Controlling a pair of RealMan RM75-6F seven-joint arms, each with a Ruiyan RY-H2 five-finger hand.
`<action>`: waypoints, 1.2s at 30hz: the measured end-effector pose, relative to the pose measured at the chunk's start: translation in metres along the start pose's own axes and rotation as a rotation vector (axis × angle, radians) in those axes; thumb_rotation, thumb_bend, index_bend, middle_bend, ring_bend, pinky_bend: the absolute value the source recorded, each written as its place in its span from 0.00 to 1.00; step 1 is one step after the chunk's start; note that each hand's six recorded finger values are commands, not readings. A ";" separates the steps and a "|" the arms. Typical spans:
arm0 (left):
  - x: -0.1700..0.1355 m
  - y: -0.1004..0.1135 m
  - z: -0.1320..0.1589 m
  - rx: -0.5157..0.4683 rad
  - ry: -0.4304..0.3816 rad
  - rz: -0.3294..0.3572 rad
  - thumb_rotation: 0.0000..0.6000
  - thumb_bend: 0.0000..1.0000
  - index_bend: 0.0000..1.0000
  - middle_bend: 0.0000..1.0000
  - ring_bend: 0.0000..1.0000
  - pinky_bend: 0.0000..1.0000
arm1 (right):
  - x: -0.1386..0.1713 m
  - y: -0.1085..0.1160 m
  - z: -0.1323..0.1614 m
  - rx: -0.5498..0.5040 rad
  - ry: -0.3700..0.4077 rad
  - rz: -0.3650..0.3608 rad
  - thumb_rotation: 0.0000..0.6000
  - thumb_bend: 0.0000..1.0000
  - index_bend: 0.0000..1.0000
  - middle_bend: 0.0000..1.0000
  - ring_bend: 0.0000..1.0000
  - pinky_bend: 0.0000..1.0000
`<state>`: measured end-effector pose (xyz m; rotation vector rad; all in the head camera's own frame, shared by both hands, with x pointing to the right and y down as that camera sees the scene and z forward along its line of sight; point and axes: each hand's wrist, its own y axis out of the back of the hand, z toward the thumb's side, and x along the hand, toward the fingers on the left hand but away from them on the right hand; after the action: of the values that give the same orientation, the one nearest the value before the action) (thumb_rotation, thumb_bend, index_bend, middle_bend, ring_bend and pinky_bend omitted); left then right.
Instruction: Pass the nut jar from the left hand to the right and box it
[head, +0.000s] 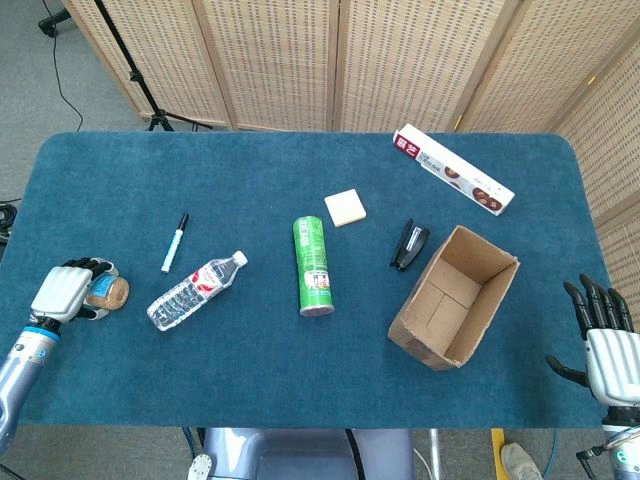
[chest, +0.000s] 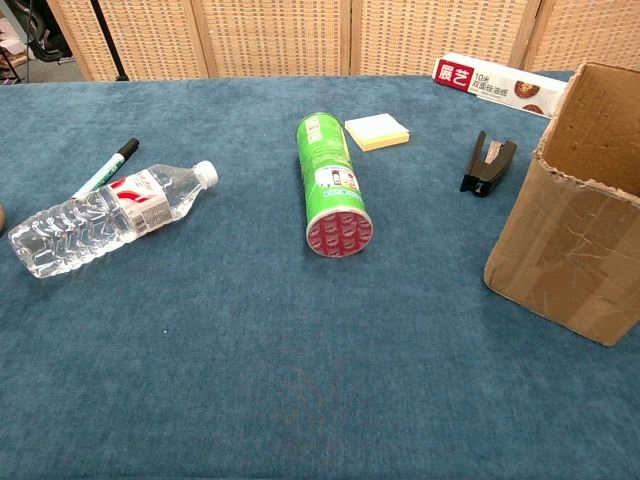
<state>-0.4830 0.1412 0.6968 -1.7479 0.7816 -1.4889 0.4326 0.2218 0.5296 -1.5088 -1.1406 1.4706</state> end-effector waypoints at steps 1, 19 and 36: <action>-0.001 0.002 0.001 0.001 -0.004 0.012 1.00 0.31 0.75 0.62 0.49 0.49 | 0.000 0.000 0.000 0.001 0.001 0.000 1.00 0.00 0.01 0.00 0.00 0.00; -0.044 0.080 0.119 -0.119 -0.453 0.292 1.00 0.25 0.76 0.62 0.49 0.50 | 0.002 0.010 -0.003 0.001 -0.019 -0.045 1.00 0.00 0.00 0.00 0.00 0.00; -0.024 0.029 0.367 0.150 -0.983 0.210 1.00 0.20 0.76 0.62 0.49 0.50 | 0.003 0.019 -0.011 -0.032 -0.043 -0.071 1.00 0.00 0.01 0.00 0.00 0.00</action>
<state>-0.1245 0.1905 0.6253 -1.9011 0.2957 -0.4037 0.4450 0.2186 0.5117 -1.4492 -1.2359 1.4499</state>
